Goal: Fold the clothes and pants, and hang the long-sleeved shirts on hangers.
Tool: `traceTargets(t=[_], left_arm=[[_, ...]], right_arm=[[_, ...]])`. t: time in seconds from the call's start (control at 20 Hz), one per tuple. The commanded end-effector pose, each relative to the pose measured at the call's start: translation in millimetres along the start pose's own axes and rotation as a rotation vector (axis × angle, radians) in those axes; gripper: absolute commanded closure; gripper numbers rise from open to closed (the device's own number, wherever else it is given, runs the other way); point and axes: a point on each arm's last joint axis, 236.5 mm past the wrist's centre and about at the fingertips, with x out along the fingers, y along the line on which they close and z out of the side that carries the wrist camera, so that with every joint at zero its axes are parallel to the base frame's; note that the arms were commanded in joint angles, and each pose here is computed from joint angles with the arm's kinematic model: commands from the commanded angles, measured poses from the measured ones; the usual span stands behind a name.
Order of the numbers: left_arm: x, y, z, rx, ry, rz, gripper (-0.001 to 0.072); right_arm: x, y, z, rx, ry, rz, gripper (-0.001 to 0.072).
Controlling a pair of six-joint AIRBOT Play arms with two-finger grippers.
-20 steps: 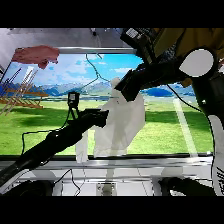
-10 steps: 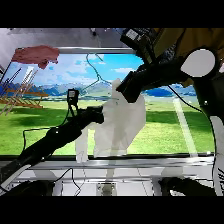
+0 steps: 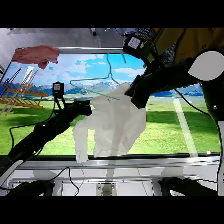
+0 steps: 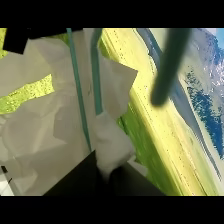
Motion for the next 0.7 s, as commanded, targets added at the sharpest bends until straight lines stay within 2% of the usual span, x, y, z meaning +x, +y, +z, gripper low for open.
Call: traceTargets(t=[0.0,0.25,0.4,0.65], left_arm=[[-14,5,21,0.009,-0.055,0.010,0.0681],[-49,-11,55,0.026,-0.153,-0.027,0.0681],[-51,-15,45,0.031,-0.106,-0.043,0.0681],[-51,-3,46,0.080,-0.104,-0.009,0.0681]], right_arm=[[4,-4,-19,-0.011,0.076,-0.010,0.0683],[33,-2,-38,0.022,0.119,0.017,0.0683],[48,-4,-48,0.045,0.135,0.014,0.0683],[63,-15,-99,0.043,0.307,-0.032,0.0683]])
